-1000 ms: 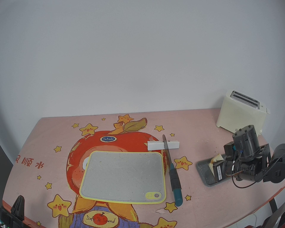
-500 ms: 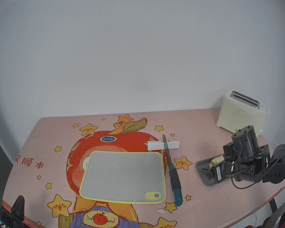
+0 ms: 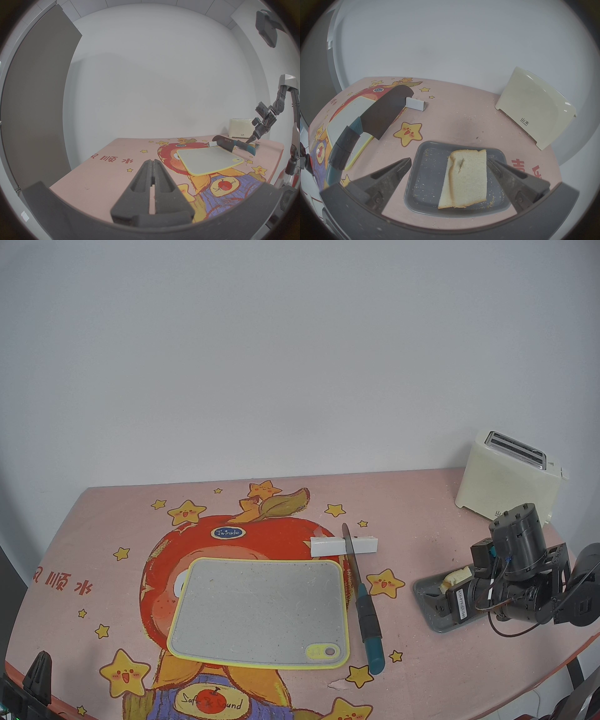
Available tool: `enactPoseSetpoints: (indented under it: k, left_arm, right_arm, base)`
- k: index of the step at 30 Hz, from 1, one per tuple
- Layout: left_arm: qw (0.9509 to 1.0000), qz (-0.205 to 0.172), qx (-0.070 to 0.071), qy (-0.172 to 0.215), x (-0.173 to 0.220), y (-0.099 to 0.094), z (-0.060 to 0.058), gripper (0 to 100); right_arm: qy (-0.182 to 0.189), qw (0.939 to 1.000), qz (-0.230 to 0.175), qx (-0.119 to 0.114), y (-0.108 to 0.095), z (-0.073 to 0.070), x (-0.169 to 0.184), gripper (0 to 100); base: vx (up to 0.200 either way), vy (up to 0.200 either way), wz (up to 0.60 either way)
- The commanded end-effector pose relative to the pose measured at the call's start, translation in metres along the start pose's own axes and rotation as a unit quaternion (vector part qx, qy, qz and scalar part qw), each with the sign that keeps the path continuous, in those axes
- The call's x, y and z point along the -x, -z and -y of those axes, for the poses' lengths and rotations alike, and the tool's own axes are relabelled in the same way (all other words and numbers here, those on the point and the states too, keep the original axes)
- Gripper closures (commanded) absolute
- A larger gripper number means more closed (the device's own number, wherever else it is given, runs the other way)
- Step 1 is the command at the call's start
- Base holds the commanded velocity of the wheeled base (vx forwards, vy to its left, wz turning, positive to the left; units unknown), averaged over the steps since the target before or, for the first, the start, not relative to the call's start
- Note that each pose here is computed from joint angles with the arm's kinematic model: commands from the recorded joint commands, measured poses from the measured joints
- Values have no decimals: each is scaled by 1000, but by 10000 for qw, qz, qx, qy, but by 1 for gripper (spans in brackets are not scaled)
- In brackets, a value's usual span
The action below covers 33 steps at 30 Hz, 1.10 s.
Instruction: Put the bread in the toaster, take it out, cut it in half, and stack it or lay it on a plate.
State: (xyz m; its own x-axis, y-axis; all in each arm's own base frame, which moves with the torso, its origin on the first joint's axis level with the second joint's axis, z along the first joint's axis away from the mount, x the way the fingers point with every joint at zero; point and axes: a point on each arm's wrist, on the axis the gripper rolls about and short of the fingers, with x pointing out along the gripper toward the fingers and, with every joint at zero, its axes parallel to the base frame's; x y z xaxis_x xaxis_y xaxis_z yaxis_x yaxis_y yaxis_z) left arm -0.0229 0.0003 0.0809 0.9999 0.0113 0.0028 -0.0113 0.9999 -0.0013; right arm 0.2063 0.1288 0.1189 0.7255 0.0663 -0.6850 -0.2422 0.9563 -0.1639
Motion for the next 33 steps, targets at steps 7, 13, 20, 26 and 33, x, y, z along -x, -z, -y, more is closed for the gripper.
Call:
enactPoseSetpoints:
  k: [7,13,20,26,33]
  left_arm:
    - [10000,1,9,10,0,5,0,100]
    - [10000,1,9,41,0,5,0,100]
    - [10000,1,9,41,0,5,0,100]
    - [10000,1,9,41,0,5,0,100]
    - [10000,1,9,33,0,5,0,100]
  right_arm:
    - [519,9923,910,-661,-22,29,13,0]
    - [875,9633,2124,-1389,-43,69,47,0]
    - [957,9507,2477,-1601,-31,89,61,0]
    - [1157,9509,2412,-1558,-6,95,73,0]
    - [1261,9492,2498,-1442,45,93,102,0]
  base:
    - [0,0,0]
    - [0,0,0]
    - [0,0,0]
    - [0,0,0]
    - [0,0,0]
